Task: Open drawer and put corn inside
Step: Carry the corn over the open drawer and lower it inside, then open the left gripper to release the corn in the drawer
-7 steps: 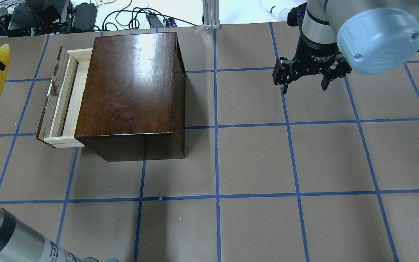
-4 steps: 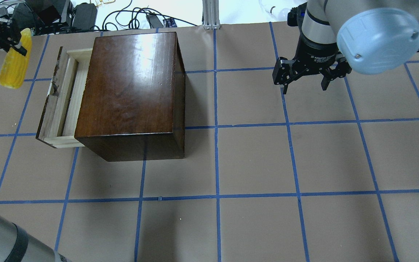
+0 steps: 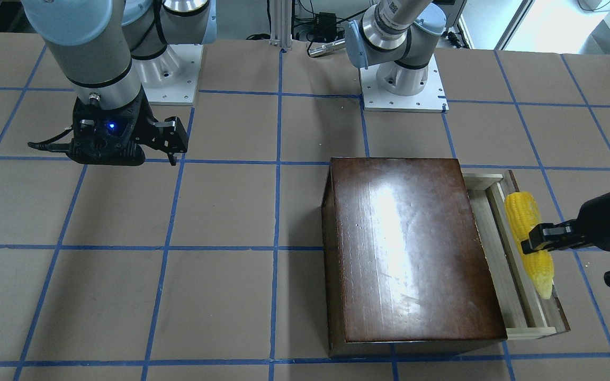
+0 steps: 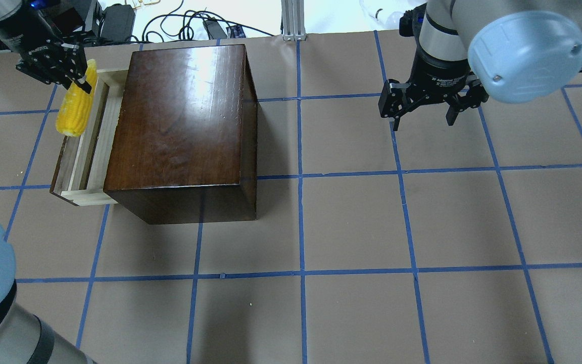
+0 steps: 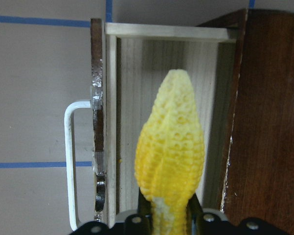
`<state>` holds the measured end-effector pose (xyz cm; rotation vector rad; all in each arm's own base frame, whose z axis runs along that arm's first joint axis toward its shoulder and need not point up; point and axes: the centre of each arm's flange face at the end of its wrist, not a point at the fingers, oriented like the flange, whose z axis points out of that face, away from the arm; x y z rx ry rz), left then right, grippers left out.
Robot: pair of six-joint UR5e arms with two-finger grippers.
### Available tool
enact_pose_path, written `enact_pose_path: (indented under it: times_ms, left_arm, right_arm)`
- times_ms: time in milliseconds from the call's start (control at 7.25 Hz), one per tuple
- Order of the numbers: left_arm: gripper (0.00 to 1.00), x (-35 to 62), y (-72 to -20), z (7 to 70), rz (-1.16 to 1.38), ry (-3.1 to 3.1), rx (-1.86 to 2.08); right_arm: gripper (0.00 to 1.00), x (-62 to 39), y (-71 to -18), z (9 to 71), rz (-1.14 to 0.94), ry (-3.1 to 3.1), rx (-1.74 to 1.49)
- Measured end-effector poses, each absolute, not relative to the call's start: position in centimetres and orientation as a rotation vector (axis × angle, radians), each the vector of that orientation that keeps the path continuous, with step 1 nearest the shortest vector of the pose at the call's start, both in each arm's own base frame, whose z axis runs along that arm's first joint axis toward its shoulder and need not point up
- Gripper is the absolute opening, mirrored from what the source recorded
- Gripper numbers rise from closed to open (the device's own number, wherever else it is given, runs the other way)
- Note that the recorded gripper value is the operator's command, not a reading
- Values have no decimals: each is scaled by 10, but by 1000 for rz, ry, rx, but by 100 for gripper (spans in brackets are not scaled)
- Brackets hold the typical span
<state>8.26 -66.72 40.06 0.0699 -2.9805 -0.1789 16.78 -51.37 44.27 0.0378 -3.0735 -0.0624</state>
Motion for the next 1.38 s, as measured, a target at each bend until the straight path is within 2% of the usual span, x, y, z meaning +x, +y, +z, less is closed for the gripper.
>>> enact_pose_path:
  times_ms: [276, 552, 690, 1379]
  left_arm:
    - [14, 82, -666, 368, -172, -2982, 60]
    - [41, 81, -665, 338, -163, -2982, 61]
    - [99, 80, -664, 330, -164, -2980, 71]
    - [100, 74, -657, 348, -138, -3005, 63]
  right_arm:
    - [100, 168, -514, 443, -62, -3073, 38]
    - [100, 168, -514, 443, -63, -3073, 38]
    - [100, 168, -514, 443, -63, -3072, 38]
    - [100, 168, -514, 443, -63, -3072, 38]
